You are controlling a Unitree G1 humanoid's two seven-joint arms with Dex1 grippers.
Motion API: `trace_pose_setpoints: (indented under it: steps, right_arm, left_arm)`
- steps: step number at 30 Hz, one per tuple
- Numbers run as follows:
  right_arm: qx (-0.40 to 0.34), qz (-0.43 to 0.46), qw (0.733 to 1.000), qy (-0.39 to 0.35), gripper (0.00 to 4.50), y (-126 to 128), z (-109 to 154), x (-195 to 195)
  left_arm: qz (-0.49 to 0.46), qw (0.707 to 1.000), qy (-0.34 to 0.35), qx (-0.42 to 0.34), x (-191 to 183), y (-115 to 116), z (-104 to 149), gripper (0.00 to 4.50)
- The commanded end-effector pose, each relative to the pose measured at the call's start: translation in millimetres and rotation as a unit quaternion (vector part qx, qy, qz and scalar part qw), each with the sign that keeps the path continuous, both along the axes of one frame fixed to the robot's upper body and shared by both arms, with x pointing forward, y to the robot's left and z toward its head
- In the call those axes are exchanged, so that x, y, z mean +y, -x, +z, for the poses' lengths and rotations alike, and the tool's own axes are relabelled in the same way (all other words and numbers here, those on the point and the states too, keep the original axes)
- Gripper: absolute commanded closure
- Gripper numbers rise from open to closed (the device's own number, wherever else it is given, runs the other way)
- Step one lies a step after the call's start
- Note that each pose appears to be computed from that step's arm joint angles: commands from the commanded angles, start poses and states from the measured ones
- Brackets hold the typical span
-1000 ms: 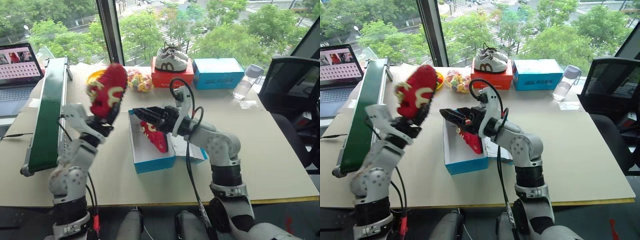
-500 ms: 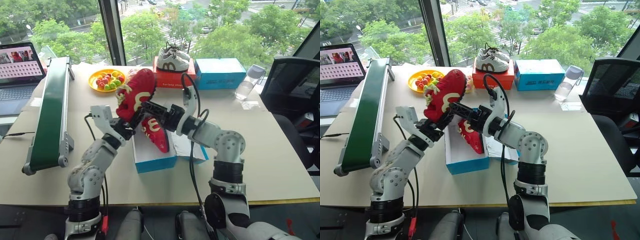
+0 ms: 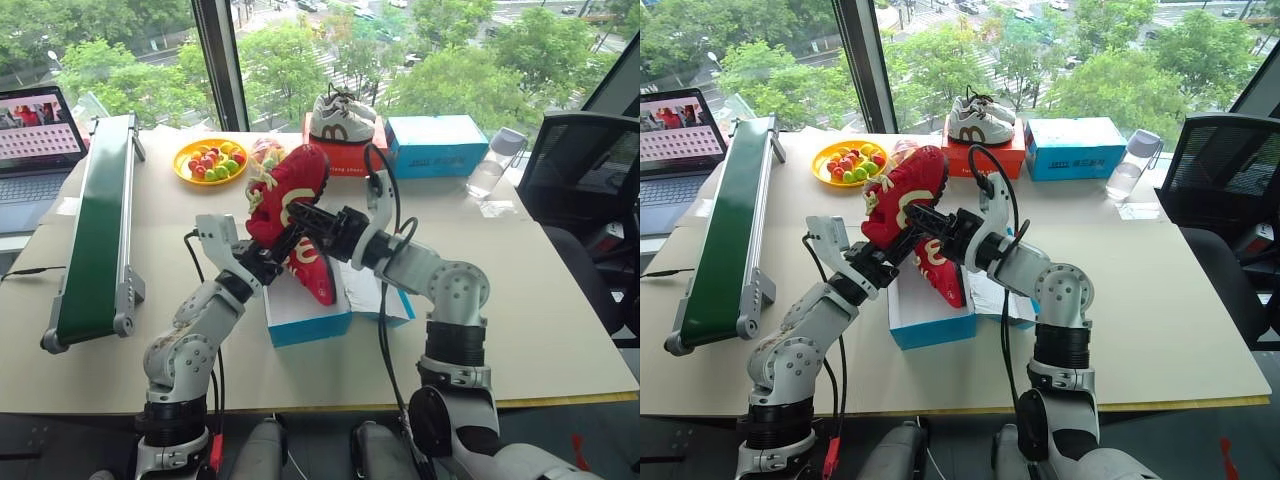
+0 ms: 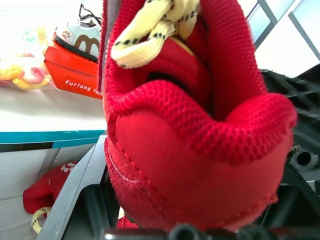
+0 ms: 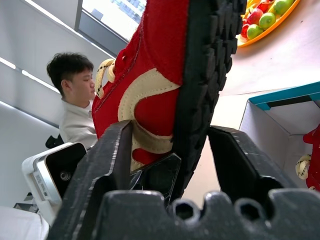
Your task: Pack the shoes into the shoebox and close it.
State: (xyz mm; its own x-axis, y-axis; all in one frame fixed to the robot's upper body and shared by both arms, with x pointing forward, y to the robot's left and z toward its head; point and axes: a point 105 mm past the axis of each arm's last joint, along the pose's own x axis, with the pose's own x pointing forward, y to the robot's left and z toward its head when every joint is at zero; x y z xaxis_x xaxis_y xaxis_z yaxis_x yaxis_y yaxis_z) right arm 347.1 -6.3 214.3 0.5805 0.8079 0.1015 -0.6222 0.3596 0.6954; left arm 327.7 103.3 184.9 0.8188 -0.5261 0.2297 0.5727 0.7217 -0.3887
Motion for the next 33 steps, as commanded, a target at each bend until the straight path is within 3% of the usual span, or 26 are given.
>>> trace_pose_setpoints:
  steps: [1, 3, 18, 20, 23, 31, 33]
  right_arm:
    - [-0.039, 0.006, 0.999, -0.022, 3.41, 4.0, 25.2, 7.8]
    - [-0.041, 0.008, 0.999, -0.019, 3.8, 5.0, 25.5, 9.0]
    - [-0.037, 0.034, 0.998, -0.033, 4.04, 18.9, 28.9, 22.8]
    - [-0.035, 0.032, 0.998, -0.032, 4.04, 19.0, 27.7, 22.7]
    - [-0.03, 0.019, 0.999, -0.038, 4.04, 15.5, 27.5, 19.5]
    - [-0.032, -0.128, 0.989, -0.07, 4.04, -23.0, 44.4, -24.2]
    - [-0.043, -0.127, 0.991, -0.028, 4.04, -24.5, 41.9, -28.4]
  left_arm:
    - [-0.04, 0.998, -0.002, -0.04, -15.6, 12.1, 18.1, 1.82]
    - [-0.041, 0.998, -0.005, -0.039, -15.7, 12.3, 17.7, 1.82]
    - [-0.036, 0.998, -0.022, -0.037, -14.6, 13.4, 12.2, 1.82]
    - [-0.036, 0.998, -0.034, -0.037, -14.3, 14.3, 9.5, 0.93]
    - [-0.032, 0.996, -0.07, -0.036, -14.0, 14.6, 4.1, 0.02]
    - [-0.039, 0.986, -0.159, -0.026, 16.2, 29.8, -14.1, 0.02]
    - [-0.049, 0.977, -0.208, -0.018, 30.9, 39.3, -24.2, 0.02]
